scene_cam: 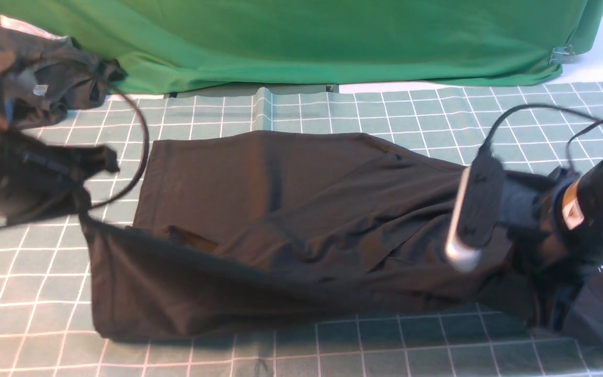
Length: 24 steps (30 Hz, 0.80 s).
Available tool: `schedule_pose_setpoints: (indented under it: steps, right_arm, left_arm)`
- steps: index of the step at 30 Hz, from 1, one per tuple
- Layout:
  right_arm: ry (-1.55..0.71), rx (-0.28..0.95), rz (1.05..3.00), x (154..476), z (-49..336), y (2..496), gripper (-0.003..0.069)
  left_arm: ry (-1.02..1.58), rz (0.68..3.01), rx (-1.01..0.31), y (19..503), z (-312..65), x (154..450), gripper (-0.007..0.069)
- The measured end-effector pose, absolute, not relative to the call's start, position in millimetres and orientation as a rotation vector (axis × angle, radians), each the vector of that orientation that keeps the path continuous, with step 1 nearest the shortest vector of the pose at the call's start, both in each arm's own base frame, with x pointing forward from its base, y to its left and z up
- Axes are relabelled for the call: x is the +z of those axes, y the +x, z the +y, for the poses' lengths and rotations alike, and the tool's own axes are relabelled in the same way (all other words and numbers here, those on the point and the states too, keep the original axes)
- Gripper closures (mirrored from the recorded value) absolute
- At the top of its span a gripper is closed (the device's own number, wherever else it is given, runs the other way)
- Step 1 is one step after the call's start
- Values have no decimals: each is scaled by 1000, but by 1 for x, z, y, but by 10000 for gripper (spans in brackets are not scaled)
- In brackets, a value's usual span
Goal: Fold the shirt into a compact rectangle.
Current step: 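Fold the black garment in half by bringing its near edge over to the far edge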
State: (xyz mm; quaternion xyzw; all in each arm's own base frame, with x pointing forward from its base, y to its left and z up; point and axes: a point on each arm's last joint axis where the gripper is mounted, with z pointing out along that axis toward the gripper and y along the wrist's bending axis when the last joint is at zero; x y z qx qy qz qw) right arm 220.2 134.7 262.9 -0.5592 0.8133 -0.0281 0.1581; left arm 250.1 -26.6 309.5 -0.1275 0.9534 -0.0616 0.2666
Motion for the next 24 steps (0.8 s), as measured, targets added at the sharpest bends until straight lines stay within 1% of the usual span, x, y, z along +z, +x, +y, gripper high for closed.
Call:
schedule_pose_setpoints:
  steps: [2,7,10,11,14,16,17,19,21,22,24]
  right_arm:
    - [-1579,-89,2333,264,129,225,623]
    - [-1473,-122,2348,278,118,253,623]
    - [-1464,-117,2372,279,121,267,623]
    - [-1476,-106,2396,276,124,272,623]
    - [-1492,-70,2438,266,129,276,623]
    - [-1497,-49,2453,263,131,276,623]
    - [-1498,-47,2452,263,131,276,623]
    - [-1504,-39,2450,263,133,275,623]
    - [-1500,-23,2453,263,133,275,623]
    - [-1500,-23,2453,263,133,275,623]
    - [-1492,-2,2459,263,134,274,623]
  left_arm:
    - [-338,2564,-168,257,-27,311,610]
    - [-318,2537,-168,297,-32,319,610]
    - [-295,2552,-191,312,-35,320,610]
    - [-249,2595,-233,315,-40,316,610]
    - [-171,2718,-312,309,-49,301,610]
    - [-113,2804,-297,297,-54,281,610]
    - [-106,2804,-295,297,-55,281,610]
    - [-22,2890,-261,278,-64,248,610]
    - [50,2906,-254,271,-71,231,610]
    - [57,2913,-252,269,-72,229,610]
    - [108,2929,-251,266,-80,213,603]
